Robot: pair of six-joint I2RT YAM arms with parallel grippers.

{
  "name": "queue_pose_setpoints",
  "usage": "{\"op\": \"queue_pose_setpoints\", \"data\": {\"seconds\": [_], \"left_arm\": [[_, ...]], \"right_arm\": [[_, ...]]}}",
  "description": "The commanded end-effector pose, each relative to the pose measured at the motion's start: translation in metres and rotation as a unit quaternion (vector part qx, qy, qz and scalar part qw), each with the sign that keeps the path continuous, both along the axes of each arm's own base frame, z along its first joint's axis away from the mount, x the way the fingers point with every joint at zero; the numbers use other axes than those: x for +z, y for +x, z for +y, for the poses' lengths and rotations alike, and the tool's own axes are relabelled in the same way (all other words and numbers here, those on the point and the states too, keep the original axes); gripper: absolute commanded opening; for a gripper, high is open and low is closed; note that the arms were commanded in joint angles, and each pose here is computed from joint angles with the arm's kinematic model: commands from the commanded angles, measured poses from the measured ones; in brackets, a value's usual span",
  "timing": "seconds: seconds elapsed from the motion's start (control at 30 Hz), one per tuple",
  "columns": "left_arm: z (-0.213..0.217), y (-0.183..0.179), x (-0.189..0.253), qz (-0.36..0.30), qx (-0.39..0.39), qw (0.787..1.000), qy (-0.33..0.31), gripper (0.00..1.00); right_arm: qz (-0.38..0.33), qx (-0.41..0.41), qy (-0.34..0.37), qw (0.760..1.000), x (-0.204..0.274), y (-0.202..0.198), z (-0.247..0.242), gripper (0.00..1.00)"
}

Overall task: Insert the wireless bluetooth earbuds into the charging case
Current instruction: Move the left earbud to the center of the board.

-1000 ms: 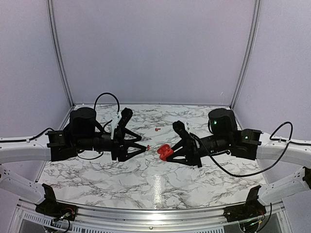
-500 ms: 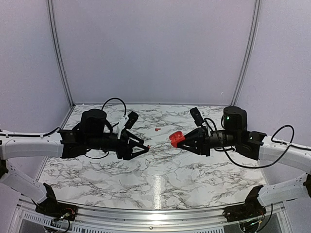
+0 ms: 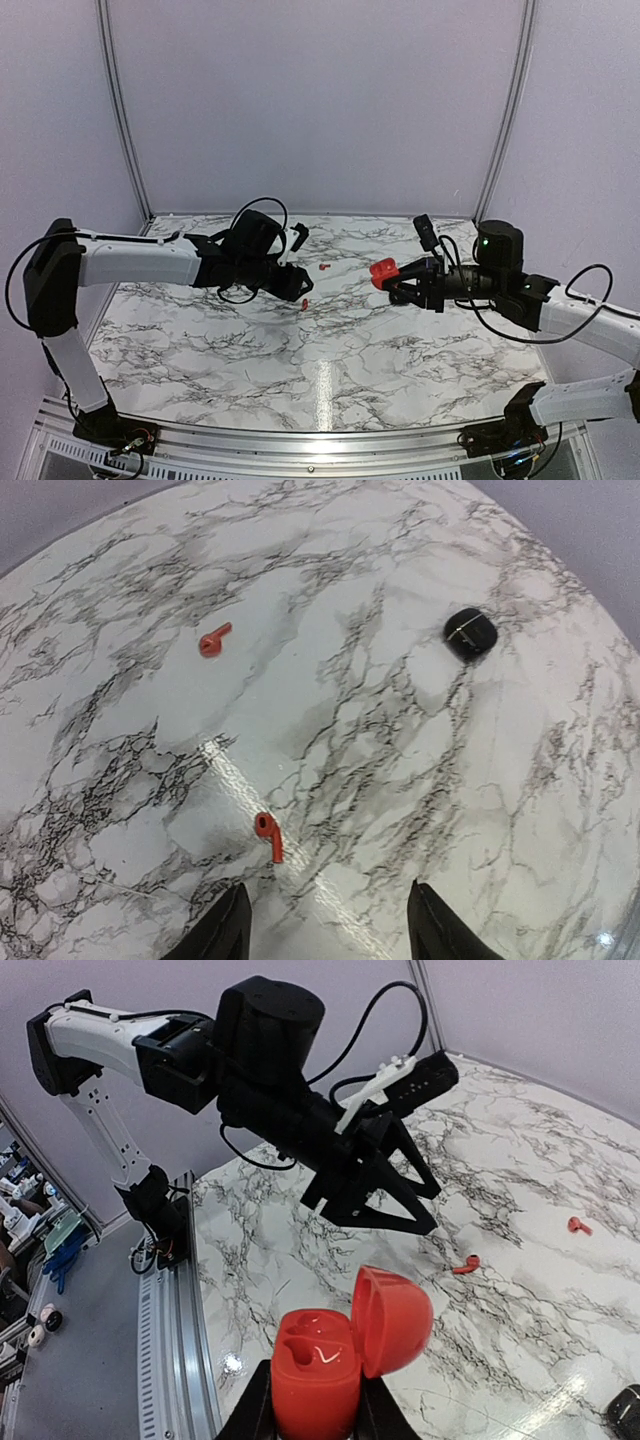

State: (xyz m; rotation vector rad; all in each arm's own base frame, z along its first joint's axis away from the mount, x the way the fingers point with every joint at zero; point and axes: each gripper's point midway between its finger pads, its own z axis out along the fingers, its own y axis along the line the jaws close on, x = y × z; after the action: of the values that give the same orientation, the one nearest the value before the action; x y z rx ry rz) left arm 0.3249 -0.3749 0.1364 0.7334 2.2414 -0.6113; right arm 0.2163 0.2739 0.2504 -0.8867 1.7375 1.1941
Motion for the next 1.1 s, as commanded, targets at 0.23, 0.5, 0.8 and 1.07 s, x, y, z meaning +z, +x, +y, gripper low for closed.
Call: {"op": "queue_pose_setpoints", "data": {"seconds": [0.23,0.5,0.8,1.07], "left_arm": [[0.006,0.037,-0.078,0.057,0.035,0.990,0.126,0.51],[-0.005,0.044,-0.098,0.077,0.020,0.987,0.143,0.45],[-0.006,0.045,-0.115,0.095,0.015,0.982,0.164,0.39],[-0.003,0.047,-0.124,0.101,0.018,0.978,0.180,0.25]], "right_arm": [[-0.038,0.019,0.018,0.999,0.009,-0.011,-0.003,0.01],[-0.046,0.029,0.016,0.998,0.011,-0.015,-0.003,0.00],[-0.053,0.026,0.014,0.998,0.012,-0.014,-0.004,0.00],[-0.053,0.030,0.016,0.998,0.013,-0.015,-0.004,0.00]]}}
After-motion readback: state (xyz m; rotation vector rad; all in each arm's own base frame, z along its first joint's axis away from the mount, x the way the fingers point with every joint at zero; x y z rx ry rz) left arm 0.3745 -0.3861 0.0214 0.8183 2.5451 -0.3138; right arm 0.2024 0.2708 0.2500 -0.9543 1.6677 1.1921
